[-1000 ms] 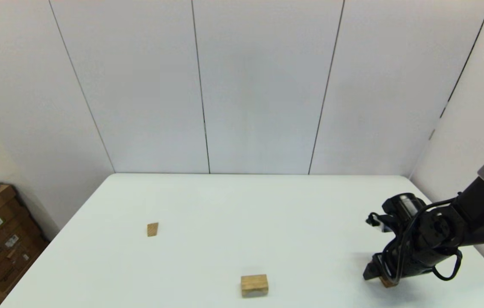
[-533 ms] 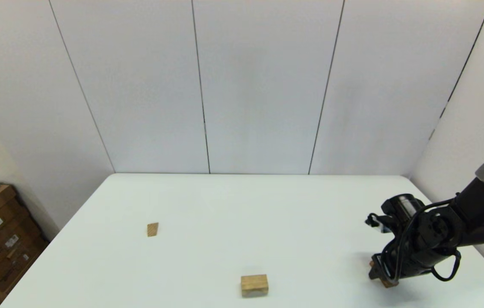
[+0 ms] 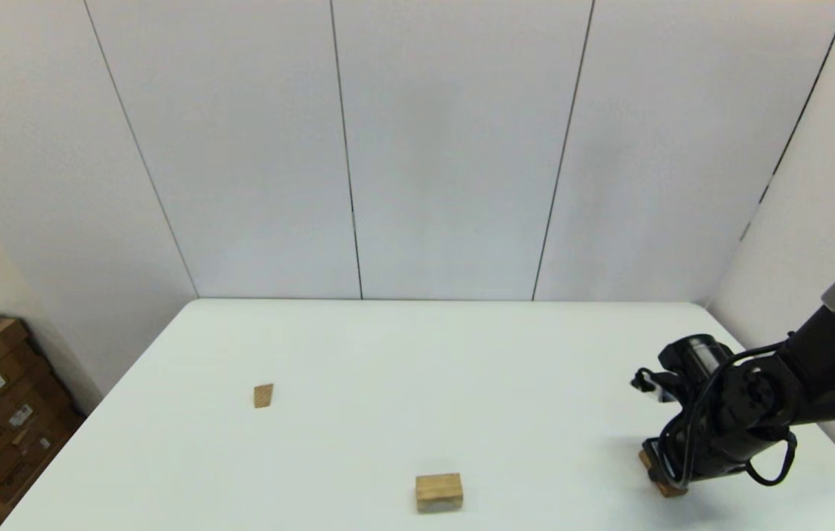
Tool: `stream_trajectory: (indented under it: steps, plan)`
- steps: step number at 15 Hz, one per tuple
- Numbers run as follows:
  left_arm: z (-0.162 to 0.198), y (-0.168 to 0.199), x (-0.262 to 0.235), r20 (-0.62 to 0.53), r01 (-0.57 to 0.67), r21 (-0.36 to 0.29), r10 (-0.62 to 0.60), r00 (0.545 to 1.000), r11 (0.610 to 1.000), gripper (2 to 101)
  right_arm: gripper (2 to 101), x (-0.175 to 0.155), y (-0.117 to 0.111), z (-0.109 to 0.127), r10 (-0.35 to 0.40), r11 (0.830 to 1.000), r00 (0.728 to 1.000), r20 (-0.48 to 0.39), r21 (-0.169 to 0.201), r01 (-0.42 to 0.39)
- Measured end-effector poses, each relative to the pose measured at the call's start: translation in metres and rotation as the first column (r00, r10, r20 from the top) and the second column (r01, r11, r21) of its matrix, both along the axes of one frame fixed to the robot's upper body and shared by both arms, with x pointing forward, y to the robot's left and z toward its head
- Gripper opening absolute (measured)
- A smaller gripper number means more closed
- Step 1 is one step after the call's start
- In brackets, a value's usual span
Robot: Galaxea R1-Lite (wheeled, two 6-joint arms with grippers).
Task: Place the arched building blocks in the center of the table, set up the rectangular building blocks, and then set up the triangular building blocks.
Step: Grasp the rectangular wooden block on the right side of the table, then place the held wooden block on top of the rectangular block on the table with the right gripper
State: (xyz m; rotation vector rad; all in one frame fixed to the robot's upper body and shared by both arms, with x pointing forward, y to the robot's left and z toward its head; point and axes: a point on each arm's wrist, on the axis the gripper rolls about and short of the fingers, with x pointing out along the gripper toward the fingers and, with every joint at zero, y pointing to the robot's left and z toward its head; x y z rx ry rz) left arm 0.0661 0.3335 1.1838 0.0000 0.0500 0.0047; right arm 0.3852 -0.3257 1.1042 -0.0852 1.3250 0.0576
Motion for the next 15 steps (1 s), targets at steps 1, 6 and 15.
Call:
stream_trajectory:
  steps: [1,6,15]
  plan:
    - [0.000,0.000,0.000,0.000,0.000,0.000,0.000,1.000,1.000,97.8,24.4,0.000,0.000,0.004,0.000,1.000,1.000,0.011,0.004,0.000]
    - [0.000,0.000,0.000,0.000,-0.001,0.000,0.001,1.000,1.000,97.8,24.4,-0.006,0.023,0.056,0.098,0.992,0.979,0.180,0.059,-0.110]
    - [0.000,0.000,0.000,0.000,0.000,0.000,0.000,1.000,1.000,97.8,24.4,-0.034,0.161,0.128,0.581,0.795,0.782,0.225,0.047,-0.604]
